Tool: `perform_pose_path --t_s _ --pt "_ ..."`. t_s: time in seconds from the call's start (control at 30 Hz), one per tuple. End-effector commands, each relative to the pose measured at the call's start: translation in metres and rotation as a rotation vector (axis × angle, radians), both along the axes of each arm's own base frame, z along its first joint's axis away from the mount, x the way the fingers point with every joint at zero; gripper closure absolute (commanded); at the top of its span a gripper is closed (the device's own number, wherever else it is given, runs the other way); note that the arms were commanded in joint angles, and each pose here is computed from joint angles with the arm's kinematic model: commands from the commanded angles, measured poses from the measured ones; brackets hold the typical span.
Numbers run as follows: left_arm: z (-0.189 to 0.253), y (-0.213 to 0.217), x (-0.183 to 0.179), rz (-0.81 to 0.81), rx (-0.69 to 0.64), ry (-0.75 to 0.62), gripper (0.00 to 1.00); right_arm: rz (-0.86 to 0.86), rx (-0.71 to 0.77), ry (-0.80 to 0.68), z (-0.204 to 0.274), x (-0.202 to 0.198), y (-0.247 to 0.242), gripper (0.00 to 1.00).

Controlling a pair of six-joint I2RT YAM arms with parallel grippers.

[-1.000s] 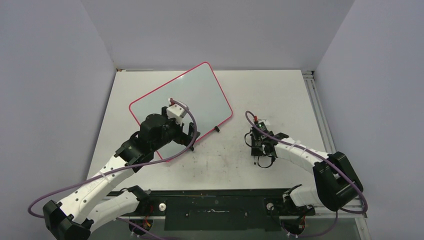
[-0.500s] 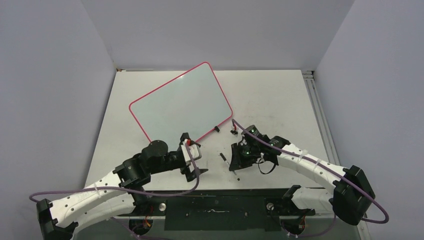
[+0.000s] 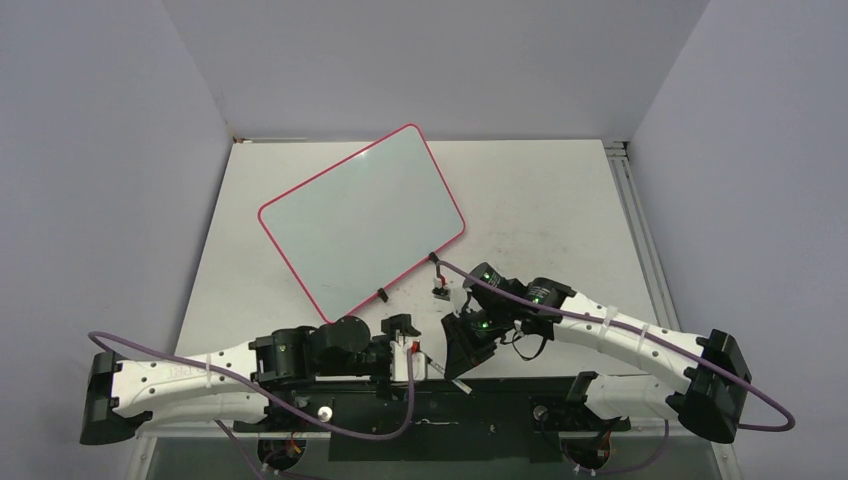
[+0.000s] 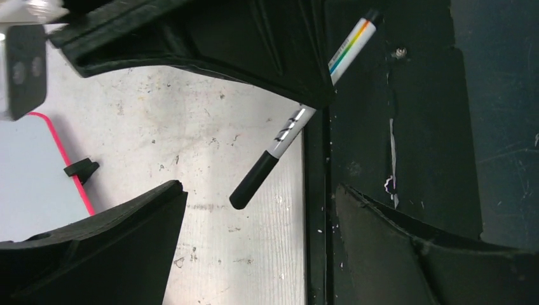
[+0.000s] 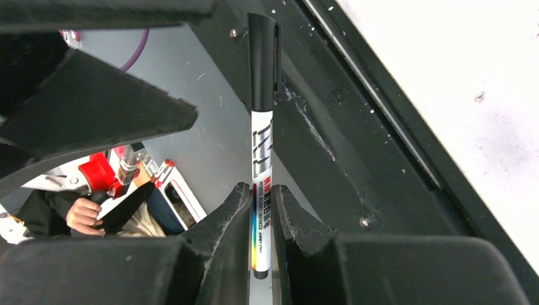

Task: Write a sentence on the whiteboard
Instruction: Open the whiteboard marker at the center of the board.

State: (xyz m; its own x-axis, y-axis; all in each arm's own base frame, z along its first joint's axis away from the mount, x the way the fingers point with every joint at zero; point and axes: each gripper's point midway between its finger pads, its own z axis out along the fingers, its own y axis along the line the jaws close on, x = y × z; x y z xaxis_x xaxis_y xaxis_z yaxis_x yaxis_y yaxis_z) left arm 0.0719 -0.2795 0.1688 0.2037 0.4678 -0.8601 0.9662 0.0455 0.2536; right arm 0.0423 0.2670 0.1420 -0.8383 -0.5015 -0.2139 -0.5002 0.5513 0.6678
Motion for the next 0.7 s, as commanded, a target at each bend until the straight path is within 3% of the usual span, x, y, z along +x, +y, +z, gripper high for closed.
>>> perform_pose_path --t_s 0.0,0.43,0.67 --pt "-0.01 -0.002 -0.008 -0.03 0.056 -0.029 0.21 0.059 0.067 0.029 0.028 -0.014 0.003 0.95" --pt "-0.017 -0.009 -0.014 -0.038 0.094 -0.076 0.37 0.146 0.073 0.063 0.036 -0.028 0.008 0.95" --pt "-0.023 -0.013 -0.022 -0.058 0.143 -0.104 0.6 0.164 0.087 0.063 0.039 -0.03 0.013 0.95"
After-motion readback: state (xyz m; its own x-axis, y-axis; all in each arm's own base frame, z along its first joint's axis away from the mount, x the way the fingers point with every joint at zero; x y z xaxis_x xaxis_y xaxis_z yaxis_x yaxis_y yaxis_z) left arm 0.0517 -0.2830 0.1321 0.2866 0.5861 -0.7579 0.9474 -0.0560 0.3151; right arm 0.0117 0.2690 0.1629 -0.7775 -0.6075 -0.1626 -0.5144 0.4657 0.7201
